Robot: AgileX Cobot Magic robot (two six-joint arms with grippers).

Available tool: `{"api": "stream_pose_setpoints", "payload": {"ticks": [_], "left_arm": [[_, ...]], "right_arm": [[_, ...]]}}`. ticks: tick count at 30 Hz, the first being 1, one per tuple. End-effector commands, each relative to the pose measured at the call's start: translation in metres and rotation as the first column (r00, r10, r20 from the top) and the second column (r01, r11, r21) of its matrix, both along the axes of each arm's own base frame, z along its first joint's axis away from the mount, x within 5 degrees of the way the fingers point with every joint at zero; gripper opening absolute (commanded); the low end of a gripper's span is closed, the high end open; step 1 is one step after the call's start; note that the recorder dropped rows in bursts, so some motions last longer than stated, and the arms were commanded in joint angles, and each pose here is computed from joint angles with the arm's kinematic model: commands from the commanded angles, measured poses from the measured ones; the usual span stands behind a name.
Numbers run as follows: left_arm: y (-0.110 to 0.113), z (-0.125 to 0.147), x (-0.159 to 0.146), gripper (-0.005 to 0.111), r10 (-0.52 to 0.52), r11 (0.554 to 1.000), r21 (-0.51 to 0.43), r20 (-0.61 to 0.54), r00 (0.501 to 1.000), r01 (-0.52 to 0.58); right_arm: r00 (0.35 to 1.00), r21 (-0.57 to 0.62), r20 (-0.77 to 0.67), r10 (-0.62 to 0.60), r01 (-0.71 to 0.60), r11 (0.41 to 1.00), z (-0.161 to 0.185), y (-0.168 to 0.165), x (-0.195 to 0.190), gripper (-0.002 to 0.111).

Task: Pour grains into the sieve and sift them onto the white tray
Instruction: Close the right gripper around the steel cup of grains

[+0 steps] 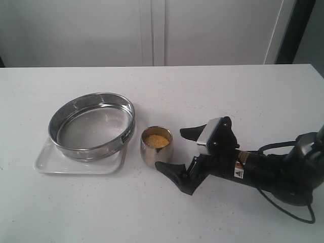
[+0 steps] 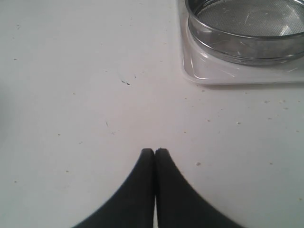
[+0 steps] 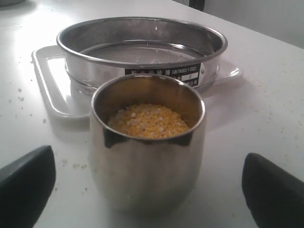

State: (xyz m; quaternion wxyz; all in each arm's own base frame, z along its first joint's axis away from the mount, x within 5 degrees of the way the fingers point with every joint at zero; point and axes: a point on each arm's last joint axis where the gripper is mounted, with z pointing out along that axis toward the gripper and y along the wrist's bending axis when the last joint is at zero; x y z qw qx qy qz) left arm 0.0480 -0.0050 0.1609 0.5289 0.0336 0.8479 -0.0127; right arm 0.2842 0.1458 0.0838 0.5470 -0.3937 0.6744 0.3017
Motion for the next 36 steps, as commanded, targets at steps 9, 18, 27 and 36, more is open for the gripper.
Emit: {"api": "stream_pose_setpoints", "payload": {"ticks": [9,18,27,36], "left_arm": [[0.0,-0.003,-0.001,0.0,-0.006,1.0,-0.006,-0.013,1.0,0.006],[0.0,-0.003,-0.001,0.0,-0.006,1.0,-0.006,-0.013,1.0,0.006],[0.0,-0.003,-0.001,0.0,-0.006,1.0,-0.006,-0.013,1.0,0.006],[0.0,-0.003,-0.001,0.0,-0.006,1.0,-0.006,-0.013,1.0,0.006]], "right_arm": [[0.998,0.068,-0.06,-0.002,0.006,0.998,-0.025,0.035,0.021,0.101],[0.997,0.109,-0.071,-0.006,0.014,0.994,-0.029,0.052,0.031,0.101],[0.999,0.13,-0.045,-0.015,0.02,0.991,-0.023,0.06,0.037,0.101],[0.999,0.136,-0.05,-0.019,0.026,0.99,-0.023,0.06,0.038,0.101]]}}
